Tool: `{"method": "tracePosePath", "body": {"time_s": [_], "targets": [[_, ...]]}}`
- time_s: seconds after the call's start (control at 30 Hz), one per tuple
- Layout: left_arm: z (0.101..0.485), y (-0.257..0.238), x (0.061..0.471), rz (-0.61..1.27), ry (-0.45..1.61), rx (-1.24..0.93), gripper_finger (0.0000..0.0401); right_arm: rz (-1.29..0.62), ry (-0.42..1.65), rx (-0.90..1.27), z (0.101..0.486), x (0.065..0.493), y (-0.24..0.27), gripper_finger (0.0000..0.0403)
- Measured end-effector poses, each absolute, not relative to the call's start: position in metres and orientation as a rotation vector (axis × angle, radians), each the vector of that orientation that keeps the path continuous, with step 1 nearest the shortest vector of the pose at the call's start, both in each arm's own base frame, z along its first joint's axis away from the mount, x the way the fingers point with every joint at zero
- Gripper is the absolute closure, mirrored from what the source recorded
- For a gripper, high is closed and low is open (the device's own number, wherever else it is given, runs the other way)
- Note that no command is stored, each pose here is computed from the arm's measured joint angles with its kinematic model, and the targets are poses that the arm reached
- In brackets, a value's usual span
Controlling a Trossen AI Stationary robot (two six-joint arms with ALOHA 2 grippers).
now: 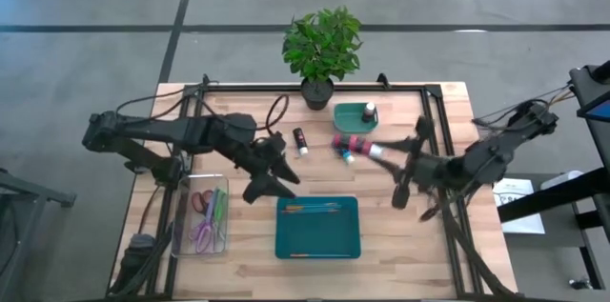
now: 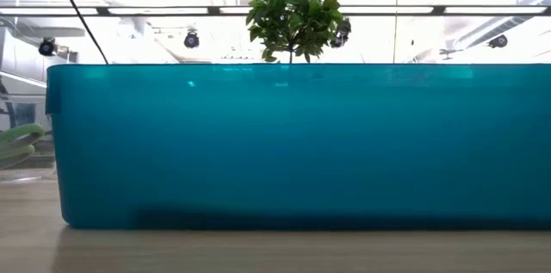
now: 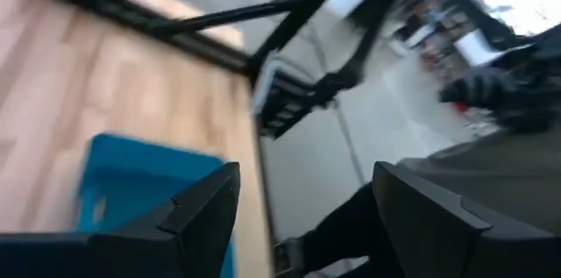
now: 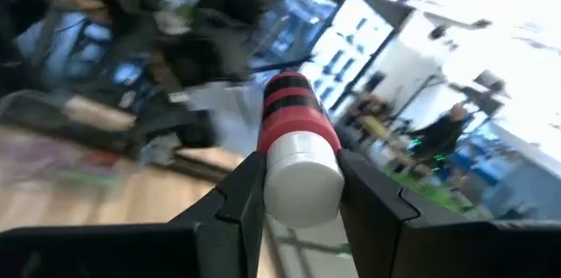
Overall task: Pick & Place Paint Supplies
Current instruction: Put the red paint bottle into the green bin
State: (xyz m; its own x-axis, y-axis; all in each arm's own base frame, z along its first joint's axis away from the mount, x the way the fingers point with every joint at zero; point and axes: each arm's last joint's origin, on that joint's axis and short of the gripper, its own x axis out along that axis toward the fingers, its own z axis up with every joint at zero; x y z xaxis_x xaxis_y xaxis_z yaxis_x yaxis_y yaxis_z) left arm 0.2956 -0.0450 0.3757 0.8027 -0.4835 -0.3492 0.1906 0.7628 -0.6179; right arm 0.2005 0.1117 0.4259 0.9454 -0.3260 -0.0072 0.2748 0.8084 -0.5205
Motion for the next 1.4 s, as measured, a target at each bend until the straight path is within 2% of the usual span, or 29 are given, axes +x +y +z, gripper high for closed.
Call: {"method": "tracePosePath", "body": {"time_s": [0.1,0.2,0.43,0.57,0.87,1.1,1.23,1.4], "targets": [[0.366,-0.048,0.289,-0.350,0.636,-0.582,0.0133,-0.310,0.145,-0.507,0.416,0.200,0.114,0.0292],[0.358,-0.053,0.282,-0.317,0.733,-0.543,0.0137,-0.333,0.181,-0.418,0.423,0.194,0.109,0.0293],[0.342,-0.053,0.271,-0.078,0.865,-0.410,0.0178,-0.350,0.382,-0.292,0.428,0.193,0.104,0.0293],[0.334,-0.048,0.262,0.059,0.961,-0.378,0.0202,-0.415,0.491,-0.110,0.430,0.196,0.087,0.0293],[0.315,-0.046,0.253,0.132,1.048,-0.404,0.0227,-0.470,0.819,0.221,0.405,0.231,0.033,0.0293],[0.293,-0.046,0.242,0.167,1.105,-0.429,0.0227,-0.401,0.982,0.323,0.389,0.259,-0.019,0.0293],[0.286,-0.044,0.231,0.179,1.106,-0.450,0.0228,-0.429,1.106,0.275,0.374,0.272,-0.045,0.0293],[0.283,-0.041,0.213,0.188,1.081,-0.479,0.0228,-0.357,1.278,0.234,0.353,0.282,-0.072,0.0293]]}}
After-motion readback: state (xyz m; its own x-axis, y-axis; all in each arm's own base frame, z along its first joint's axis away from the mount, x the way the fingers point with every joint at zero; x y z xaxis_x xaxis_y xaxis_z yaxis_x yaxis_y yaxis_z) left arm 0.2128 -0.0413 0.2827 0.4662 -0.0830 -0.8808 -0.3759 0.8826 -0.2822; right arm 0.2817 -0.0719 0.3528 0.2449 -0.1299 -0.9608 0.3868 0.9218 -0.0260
